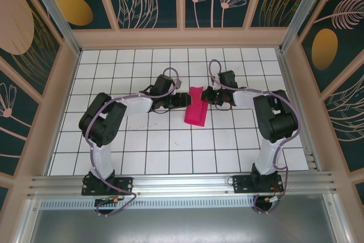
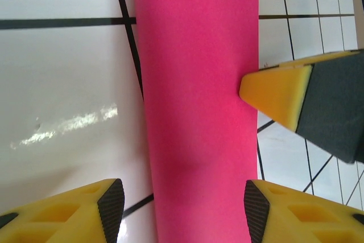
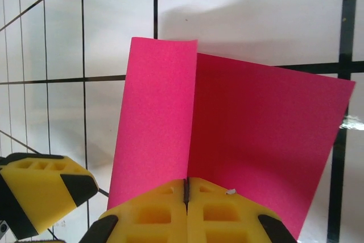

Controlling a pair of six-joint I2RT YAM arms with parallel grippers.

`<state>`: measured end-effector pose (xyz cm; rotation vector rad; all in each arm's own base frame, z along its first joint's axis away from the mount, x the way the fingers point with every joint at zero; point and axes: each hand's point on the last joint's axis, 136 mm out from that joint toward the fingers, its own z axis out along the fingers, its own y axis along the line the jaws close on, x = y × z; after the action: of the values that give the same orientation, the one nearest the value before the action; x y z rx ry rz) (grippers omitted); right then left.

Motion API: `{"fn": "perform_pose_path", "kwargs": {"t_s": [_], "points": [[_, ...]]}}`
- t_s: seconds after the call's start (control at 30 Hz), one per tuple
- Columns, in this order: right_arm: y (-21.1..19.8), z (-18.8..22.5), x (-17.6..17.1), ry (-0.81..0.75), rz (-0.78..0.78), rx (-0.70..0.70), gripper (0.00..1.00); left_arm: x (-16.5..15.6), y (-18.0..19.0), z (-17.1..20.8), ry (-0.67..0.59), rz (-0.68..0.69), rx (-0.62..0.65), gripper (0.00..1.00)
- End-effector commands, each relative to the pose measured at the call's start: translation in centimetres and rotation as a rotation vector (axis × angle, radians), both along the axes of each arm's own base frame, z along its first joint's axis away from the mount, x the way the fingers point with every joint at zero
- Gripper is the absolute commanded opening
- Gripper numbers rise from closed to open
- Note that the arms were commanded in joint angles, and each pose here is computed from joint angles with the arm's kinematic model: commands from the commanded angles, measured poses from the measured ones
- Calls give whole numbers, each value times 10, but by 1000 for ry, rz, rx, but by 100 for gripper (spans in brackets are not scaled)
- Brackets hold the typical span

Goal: Fold a paper plane with a square sheet of paper (fold left side to right side)
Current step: First fold in half a square sheet of paper at the center of the table.

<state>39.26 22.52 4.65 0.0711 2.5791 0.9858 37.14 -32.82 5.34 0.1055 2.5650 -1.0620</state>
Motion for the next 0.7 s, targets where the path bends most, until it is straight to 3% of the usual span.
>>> {"fn": "perform_pose_path", "kwargs": {"t_s": [0.0, 0.5, 0.67], "points": [[-8, -4, 1, 1, -19, -28, 0, 7, -3, -7, 27, 13, 17, 60], [-17, -7, -4, 1, -46, -51, 3, 6, -18, -38, 64, -13, 114, 50], [-29, 7, -3, -40, -79, -60, 21, 4, -21, -45, 66, -20, 141, 48]]}}
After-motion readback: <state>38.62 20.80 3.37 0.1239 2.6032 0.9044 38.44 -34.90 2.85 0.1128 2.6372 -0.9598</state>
